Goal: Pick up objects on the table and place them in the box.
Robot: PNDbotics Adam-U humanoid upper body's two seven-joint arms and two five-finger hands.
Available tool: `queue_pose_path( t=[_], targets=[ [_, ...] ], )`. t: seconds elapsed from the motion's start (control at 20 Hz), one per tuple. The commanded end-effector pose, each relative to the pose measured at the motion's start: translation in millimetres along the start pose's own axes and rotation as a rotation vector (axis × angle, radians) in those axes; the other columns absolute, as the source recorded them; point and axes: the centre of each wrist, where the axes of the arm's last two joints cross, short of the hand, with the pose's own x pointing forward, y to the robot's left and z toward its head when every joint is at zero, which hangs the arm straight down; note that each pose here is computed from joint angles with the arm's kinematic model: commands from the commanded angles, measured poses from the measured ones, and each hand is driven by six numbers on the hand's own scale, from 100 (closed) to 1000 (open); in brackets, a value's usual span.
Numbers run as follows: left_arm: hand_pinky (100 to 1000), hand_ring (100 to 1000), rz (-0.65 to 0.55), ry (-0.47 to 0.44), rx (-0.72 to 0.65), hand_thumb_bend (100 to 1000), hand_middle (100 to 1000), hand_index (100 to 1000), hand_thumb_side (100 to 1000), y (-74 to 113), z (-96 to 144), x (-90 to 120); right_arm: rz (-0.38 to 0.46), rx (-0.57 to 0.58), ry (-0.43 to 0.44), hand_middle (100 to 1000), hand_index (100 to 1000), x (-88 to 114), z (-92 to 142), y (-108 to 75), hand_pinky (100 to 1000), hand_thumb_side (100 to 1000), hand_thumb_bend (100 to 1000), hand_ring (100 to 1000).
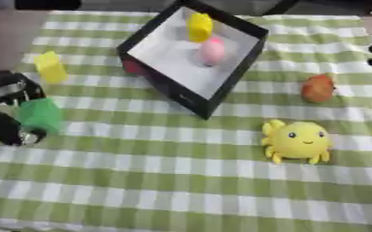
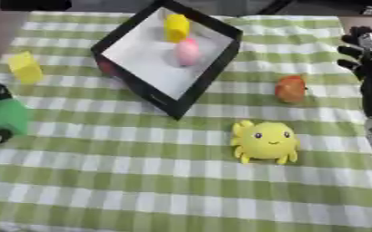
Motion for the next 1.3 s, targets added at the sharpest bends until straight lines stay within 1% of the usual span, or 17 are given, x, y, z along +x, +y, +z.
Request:
queue_pose_path(
  t=[0.05,0.25,0.4,0.45,0.6,0.75,1.0,1.15,1.3],
  targets=[
    [728,672,-0.019,-0.037,0.113,163,592,610,100,33.6,23.6,12.7,0.023,-0.005,-0.042,816,882,13.1,-6.4,-9.7,839,854,100,850],
    [733,673,-0.018,-0.114,0.197,153,591,608,100,62.1,30.3,33.5,0.028,-0.003,-0.049,816,882,15.2,-7.8,-10.5,840,848,100,850],
    [734,673,-0.011,-0.166,0.22,153,592,608,100,80.1,23.5,45.9,0.03,0.0,-0.059,816,882,18.2,-9.9,-10.6,840,844,100,851],
    [740,676,-0.004,-0.198,0.234,159,593,611,100,88.5,19.1,53.3,0.028,0.004,-0.071,816,882,21.1,-11.8,-9.4,840,836,100,851],
    [740,675,0.019,-0.268,0.265,164,593,611,100,113.6,-6.1,73.9,0.02,0.018,-0.1,816,882,29.3,-17.4,-5.0,840,830,100,851],
    [743,676,0.018,-0.309,0.288,177,593,611,100,130.2,-30.7,86.4,0.011,0.032,-0.124,816,882,36.4,-22.2,-0.4,840,827,100,851],
    [744,672,0.018,-0.332,0.316,189,590,610,120,145.1,-63.9,92.6,-0.004,0.047,-0.158,816,881,46.9,-29.1,6.6,839,826,100,851],
    [744,670,0.007,-0.326,0.34,204,589,610,115,147.6,-79.4,91.6,-0.012,0.06,-0.175,816,880,52.2,-32.5,11.0,838,826,100,850],
    [739,660,-0.008,-0.306,0.344,206,581,607,109,146.7,-95.9,86.1,-0.023,0.077,-0.193,816,881,58.5,-36.3,16.8,839,826,100,850]
  ],
)
